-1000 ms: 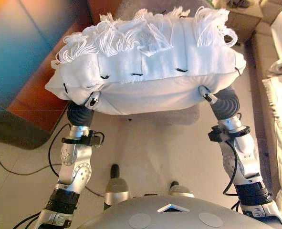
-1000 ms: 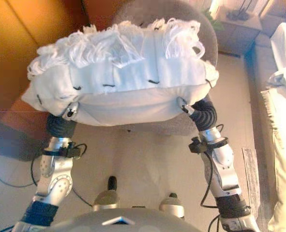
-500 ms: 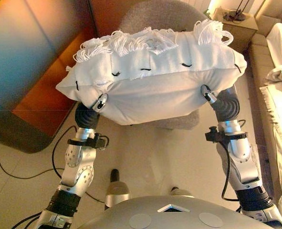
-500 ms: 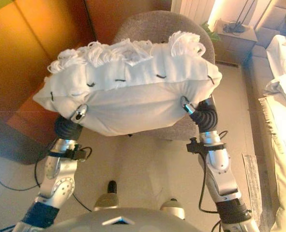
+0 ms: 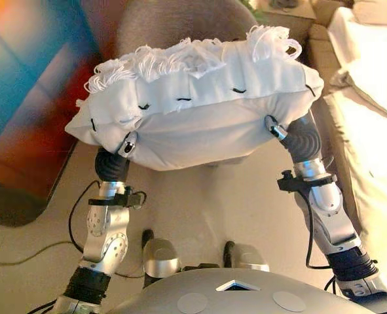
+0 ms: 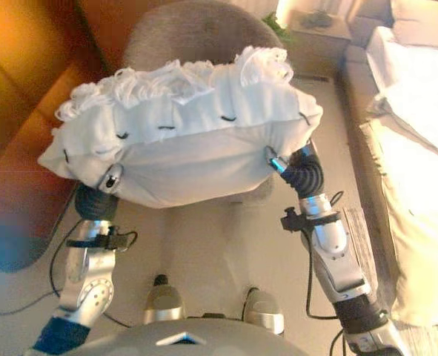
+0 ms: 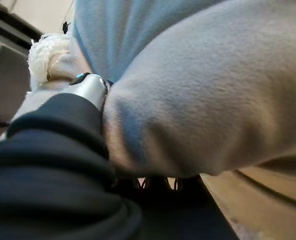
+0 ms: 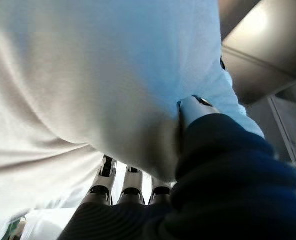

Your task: Pick up the cushion and take it to the sofa

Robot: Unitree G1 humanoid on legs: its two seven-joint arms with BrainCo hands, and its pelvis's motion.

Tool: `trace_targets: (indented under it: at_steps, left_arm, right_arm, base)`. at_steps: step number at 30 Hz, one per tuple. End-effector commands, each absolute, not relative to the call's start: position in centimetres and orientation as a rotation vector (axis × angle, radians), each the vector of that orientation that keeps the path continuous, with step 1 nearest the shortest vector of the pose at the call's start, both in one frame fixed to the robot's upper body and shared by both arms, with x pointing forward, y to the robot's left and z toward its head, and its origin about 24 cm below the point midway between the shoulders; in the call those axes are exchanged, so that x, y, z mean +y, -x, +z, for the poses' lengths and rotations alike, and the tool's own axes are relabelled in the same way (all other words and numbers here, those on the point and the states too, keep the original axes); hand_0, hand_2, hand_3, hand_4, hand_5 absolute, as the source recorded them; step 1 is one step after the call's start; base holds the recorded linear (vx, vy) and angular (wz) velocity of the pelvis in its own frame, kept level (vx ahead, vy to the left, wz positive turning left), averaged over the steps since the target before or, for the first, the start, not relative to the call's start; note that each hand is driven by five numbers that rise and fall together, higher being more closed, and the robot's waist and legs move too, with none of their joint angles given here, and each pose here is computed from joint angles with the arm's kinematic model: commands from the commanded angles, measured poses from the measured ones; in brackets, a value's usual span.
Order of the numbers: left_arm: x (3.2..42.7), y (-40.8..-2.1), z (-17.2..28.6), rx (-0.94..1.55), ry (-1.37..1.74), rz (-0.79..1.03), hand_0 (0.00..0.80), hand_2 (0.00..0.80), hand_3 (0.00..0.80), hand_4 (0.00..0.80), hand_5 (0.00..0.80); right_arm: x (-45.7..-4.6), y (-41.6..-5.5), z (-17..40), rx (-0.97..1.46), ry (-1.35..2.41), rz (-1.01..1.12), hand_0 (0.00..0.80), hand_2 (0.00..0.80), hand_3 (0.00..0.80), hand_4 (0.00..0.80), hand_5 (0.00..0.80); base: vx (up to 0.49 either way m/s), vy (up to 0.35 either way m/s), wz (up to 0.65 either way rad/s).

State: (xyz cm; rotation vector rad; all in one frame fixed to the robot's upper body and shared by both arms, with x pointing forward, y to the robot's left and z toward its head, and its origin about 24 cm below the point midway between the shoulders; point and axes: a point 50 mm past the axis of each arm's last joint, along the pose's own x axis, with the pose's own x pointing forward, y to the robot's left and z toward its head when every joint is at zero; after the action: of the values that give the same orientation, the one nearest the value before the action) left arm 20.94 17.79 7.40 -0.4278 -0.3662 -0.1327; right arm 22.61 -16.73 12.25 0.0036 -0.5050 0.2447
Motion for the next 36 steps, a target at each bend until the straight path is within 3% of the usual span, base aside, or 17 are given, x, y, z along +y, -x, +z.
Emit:
trace_targets:
  at_steps: [1, 21, 29, 36]
  left_arm:
    - [16.7, -21.5, 14.0, -0.723, 0.389, -0.259, 0.8, 0.8, 0.8, 0.8, 0.8]
    - [16.0, -21.7, 14.0, -0.736, 0.364, -0.272, 0.8, 0.8, 0.8, 0.8, 0.8]
    - [16.3, -22.6, 14.4, -0.736, 0.371, -0.303, 0.8, 0.8, 0.8, 0.8, 0.8]
    - [15.2, -22.4, 14.1, -0.73, 0.372, -0.349, 0.8, 0.8, 0.8, 0.8, 0.8]
  right_arm:
    - [-13.3, -22.9, 17.5, -0.822, -0.006, 0.377, 0.8, 0.8, 0.8, 0.8, 0.8]
    - [-14.2, -22.2, 16.7, -0.779, -0.024, 0.342, 0.8, 0.8, 0.8, 0.8, 0.8]
    - [-14.7, -22.4, 15.9, -0.754, -0.008, 0.331, 0.8, 0.8, 0.8, 0.8, 0.8]
    - [-15.9, -22.7, 16.4, -0.769, 0.001, 0.288, 0.8, 0.8, 0.8, 0.8, 0.8]
  base:
    - [0.318, 0.049, 0.28]
    - [0.614, 0.14, -0.09]
    - [0.393, 0.094, 0.15]
    - [0.349, -0.093, 0.54]
